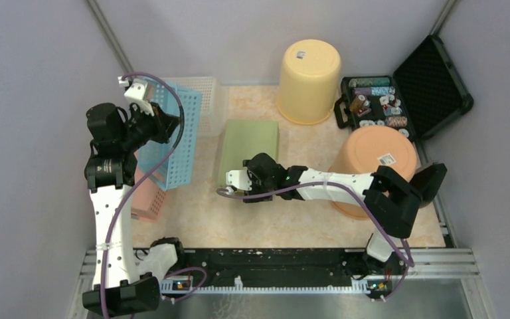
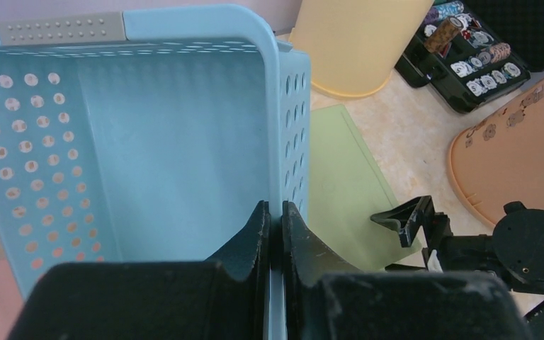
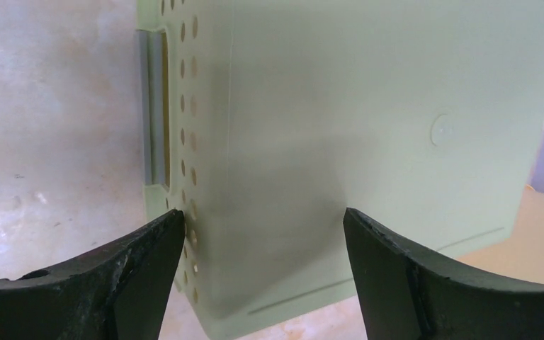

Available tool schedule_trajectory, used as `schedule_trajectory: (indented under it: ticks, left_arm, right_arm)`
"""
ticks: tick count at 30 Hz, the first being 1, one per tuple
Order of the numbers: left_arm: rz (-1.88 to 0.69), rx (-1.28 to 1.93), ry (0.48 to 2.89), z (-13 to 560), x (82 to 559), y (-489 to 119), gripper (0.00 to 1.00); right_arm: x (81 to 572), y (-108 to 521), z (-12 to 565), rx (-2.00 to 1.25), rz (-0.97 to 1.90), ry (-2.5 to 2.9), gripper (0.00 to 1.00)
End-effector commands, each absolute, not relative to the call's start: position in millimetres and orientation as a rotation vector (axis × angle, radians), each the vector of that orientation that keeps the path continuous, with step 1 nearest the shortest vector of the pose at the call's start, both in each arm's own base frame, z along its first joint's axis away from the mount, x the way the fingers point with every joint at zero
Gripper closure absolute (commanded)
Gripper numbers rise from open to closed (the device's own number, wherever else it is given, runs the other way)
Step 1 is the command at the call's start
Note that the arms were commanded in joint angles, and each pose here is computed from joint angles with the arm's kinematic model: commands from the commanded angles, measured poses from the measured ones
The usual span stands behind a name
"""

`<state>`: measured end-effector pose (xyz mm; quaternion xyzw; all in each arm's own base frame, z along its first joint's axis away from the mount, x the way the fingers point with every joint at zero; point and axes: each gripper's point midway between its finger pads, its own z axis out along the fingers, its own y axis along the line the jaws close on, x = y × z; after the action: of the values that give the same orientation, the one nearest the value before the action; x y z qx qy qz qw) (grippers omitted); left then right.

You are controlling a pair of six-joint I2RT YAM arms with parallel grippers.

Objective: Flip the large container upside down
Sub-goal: Move the container to the center of the board.

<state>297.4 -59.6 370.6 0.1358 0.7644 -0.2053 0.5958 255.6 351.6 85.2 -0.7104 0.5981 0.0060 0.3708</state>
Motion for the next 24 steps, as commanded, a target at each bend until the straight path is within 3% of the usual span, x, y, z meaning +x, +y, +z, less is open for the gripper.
schedule_trajectory:
  ticks: [1, 24]
  left_arm:
    - [-0.451, 0.363, 1.663, 396, 296, -61, 1.00]
    - [-0.455, 0.364, 1.655, 397, 295, -59, 1.00]
  right_arm:
    - [281, 369, 110, -1.680, -0.027, 1.546, 0.18]
    - [370, 347, 99, -1.589, -0.109, 1.631, 0.18]
